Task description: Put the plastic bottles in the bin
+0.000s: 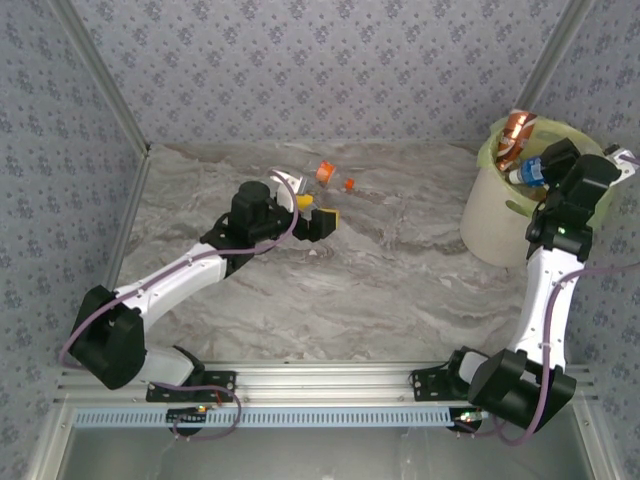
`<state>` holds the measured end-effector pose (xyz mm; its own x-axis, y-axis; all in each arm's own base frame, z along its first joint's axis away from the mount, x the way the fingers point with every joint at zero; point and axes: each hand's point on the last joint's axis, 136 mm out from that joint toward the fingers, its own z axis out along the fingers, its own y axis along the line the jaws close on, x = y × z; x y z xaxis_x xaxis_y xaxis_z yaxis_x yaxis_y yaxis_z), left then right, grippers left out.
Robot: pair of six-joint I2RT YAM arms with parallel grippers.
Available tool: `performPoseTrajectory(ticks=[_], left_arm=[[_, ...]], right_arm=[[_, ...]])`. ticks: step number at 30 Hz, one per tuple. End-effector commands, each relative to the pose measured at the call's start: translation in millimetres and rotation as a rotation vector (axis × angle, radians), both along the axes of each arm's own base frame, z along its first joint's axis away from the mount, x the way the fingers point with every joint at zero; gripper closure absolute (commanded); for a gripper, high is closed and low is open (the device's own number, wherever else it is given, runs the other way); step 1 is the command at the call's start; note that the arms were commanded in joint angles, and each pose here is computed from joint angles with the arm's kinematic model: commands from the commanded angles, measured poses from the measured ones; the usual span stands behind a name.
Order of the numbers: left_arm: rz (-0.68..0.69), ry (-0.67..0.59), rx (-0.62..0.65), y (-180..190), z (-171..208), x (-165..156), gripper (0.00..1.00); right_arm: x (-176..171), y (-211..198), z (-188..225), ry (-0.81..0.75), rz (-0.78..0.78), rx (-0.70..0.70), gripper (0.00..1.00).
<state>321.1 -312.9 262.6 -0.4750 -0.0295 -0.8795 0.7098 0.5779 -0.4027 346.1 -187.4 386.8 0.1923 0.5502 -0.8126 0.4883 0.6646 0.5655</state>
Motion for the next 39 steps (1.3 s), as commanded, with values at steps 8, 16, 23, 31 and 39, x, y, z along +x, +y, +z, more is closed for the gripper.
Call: performPoseTrajectory(ticks=[8, 16, 23, 31, 39], left_arm=[[0.043, -0.017, -0.024, 8.9, 10.1, 1.1, 0.00], [0.094, -0.020, -0.020, 16.4, 9.2, 7.1, 0.00], [0.439, 0.041, 0.011, 72.4, -6.9, 37.9, 0.01], [0.813, 0.213, 0.010, 159.9, -47.2, 45.6, 0.00], [0.962, 0.283, 0.044, 203.7, -69.8, 30.9, 0.01]], right_arm=[[-24.8, -29.2, -19.8, 0.272, -0.161, -0.051, 0.00], [-48.4, -0.1, 18.7, 0.303, -0.279, -0.258, 0.00], [34.8, 134.8, 27.3, 0.205, 0.275, -0.396, 0.00], [126.0, 284.1, -67.0, 0.392, 0.823, -0.411, 0.00], [183.1, 388.0, -178.1, 0.553, 1.200, -0.458, 0.00]])
